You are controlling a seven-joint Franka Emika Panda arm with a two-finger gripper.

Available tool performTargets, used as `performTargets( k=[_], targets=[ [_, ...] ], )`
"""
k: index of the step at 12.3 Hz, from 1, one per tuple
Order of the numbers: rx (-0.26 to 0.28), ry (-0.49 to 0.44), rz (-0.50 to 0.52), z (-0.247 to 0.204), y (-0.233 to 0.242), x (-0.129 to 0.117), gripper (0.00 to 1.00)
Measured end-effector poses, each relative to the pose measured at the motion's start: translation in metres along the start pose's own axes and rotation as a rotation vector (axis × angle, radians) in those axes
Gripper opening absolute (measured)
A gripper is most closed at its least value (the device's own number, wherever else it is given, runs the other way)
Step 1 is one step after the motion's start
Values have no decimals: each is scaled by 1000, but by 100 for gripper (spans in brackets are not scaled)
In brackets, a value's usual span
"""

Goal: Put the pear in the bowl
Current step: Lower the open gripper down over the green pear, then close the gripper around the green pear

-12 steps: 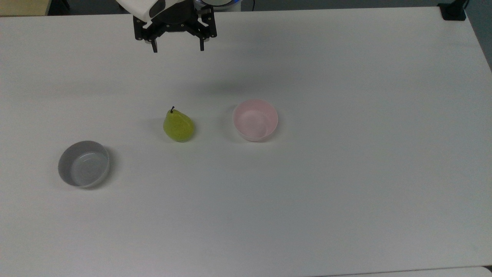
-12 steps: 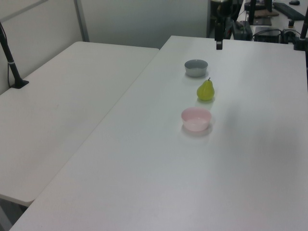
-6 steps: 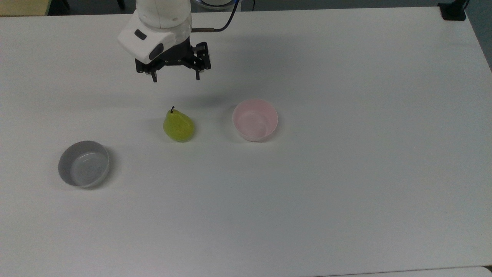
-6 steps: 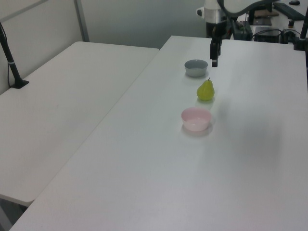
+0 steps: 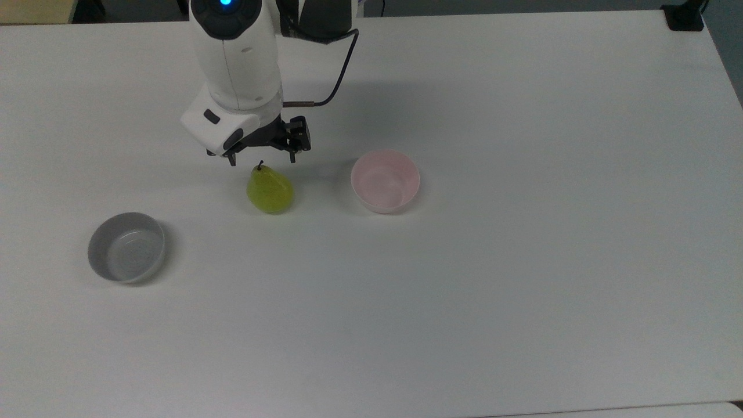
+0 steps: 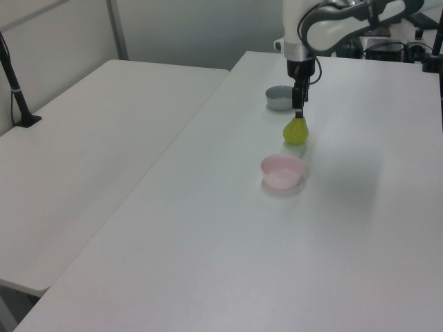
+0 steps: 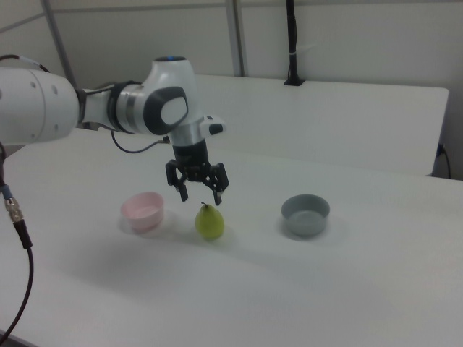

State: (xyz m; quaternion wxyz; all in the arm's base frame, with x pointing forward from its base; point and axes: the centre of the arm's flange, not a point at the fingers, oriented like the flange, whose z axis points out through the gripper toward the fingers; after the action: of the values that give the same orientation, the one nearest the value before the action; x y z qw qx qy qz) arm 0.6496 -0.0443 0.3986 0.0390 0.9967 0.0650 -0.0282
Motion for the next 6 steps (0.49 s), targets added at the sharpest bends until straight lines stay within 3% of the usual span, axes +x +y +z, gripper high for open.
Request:
performTargets(
  k=[6],
  targets=[
    [-7, -13, 4, 57, 2, 16, 100]
  ],
)
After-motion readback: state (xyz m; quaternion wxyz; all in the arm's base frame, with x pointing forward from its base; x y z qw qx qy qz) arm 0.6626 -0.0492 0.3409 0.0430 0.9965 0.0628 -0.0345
